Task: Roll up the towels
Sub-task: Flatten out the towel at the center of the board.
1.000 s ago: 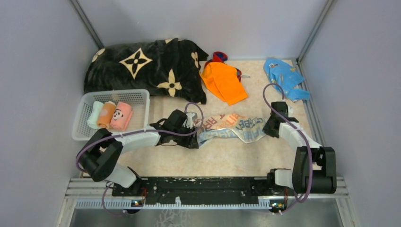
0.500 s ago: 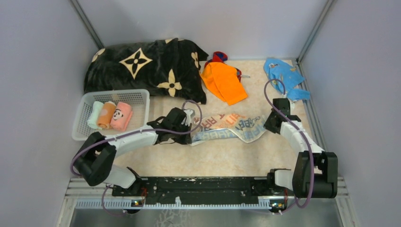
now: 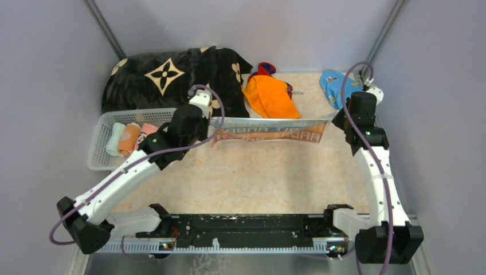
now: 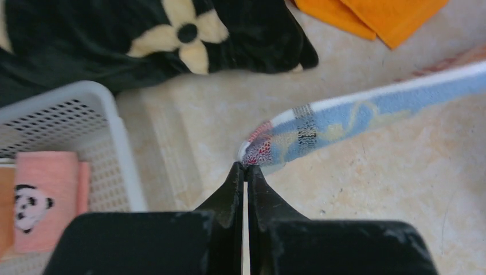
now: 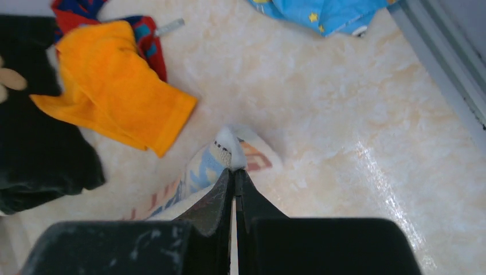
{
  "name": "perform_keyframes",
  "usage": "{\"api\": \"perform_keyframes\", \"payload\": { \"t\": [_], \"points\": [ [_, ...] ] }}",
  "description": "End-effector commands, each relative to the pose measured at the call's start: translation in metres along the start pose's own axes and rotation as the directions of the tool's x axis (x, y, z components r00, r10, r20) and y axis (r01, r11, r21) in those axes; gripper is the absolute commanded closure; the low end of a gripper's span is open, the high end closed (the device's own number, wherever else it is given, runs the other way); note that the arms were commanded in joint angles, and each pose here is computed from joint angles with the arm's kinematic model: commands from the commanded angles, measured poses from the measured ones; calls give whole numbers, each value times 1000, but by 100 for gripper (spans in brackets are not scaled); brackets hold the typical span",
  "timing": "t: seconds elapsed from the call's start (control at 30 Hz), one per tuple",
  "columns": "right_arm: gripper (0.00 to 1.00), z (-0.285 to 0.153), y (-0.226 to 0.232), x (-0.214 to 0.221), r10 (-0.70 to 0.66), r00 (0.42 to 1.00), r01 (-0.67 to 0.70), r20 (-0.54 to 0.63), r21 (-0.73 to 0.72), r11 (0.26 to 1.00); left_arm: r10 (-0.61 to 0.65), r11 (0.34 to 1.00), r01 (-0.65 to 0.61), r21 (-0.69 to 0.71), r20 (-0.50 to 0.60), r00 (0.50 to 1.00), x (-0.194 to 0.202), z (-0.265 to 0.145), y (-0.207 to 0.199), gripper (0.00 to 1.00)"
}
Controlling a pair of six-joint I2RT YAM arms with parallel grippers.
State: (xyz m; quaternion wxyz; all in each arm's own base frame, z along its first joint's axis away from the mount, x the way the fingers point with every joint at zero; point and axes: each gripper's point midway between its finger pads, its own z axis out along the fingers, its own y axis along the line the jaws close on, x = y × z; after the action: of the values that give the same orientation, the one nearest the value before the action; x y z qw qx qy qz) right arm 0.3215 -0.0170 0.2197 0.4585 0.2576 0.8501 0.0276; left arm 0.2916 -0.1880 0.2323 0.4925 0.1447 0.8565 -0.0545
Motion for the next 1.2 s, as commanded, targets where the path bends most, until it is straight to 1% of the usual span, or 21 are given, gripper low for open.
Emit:
{"api": "perform_keyframes", "payload": {
  "t": [0.0, 0.13, 0.27, 0.33, 0.4, 0.47, 0.53, 0.63, 0.7, 0.77, 0.87, 0.97, 1.03, 1.07, 1.1, 1.13, 1.17],
  "points": [
    [100, -59, 4, -53, 11, 985, -5, 173, -34, 999, 51, 986, -32, -166, 110, 993, -37, -49, 49, 100],
    [100, -101, 7, -60, -9, 976, 31, 216, -101, 994, 1, 994, 19, -107, 190, 982, -47, -88, 57, 100],
    [100, -145, 4, -54, -54, 969, 93, 241, -153, 984, -25, 999, 16, 44, 219, 975, -40, -120, 46, 100],
    [100, -161, 3, -46, -66, 972, 107, 224, -177, 978, -38, 995, 18, 100, 209, 977, -34, -131, 41, 100],
    [100, -171, 3, -39, -71, 976, 112, 205, -199, 973, -36, 992, 15, 128, 159, 987, -19, -138, 40, 100],
    [100, -171, 2, -31, -67, 980, 105, 185, -204, 973, -30, 990, 13, 140, 119, 992, -9, -140, 39, 100],
    [100, -157, 1, -22, -67, 986, 96, 151, -195, 976, -27, 988, 13, 153, 88, 996, -2, -133, 33, 99],
    [100, -123, 2, -6, -62, 995, 75, 76, -175, 982, -7, 989, 3, 146, 31, 1000, 9, -104, 22, 96],
    [100, -94, 1, 6, -53, 998, 56, 27, -149, 987, 29, 993, -24, 111, -43, 999, 26, -70, 15, 92],
    [100, -63, -1, 14, -26, 1000, 27, 4, -110, 994, 67, 996, -60, 66, -103, 992, 41, -37, 11, 89],
    [100, -17, -5, 26, 6, 1000, -7, -25, -50, 999, 103, 994, -111, -21, -218, 970, 62, 12, 21, 86],
    [100, 29, -6, 36, 12, 997, -11, -77, 13, 1000, 64, 992, -94, -83, -310, 948, 68, 55, 40, 83],
    [100, 53, -5, 35, 18, 996, -14, -82, 42, 999, 5, 993, -44, -108, -333, 943, 58, 81, 51, 81],
    [100, 63, -4, 33, 21, 997, -16, -80, 56, 998, -16, 993, -25, -114, -343, 939, 56, 93, 54, 76],
    [100, 73, -4, 30, 23, 997, -17, -76, 70, 997, -32, 992, -12, -125, -343, 939, 52, 103, 58, 69],
    [100, 82, -3, 29, 21, 997, -15, -76, 80, 997, -42, 992, -3, -130, -340, 940, 49, 112, 59, 59],
    [97, 88, -2, 27, 22, 997, -15, -77, 85, 996, -52, 991, 7, -132, -335, 941, 46, 119, 59, 54]
  ]
}}
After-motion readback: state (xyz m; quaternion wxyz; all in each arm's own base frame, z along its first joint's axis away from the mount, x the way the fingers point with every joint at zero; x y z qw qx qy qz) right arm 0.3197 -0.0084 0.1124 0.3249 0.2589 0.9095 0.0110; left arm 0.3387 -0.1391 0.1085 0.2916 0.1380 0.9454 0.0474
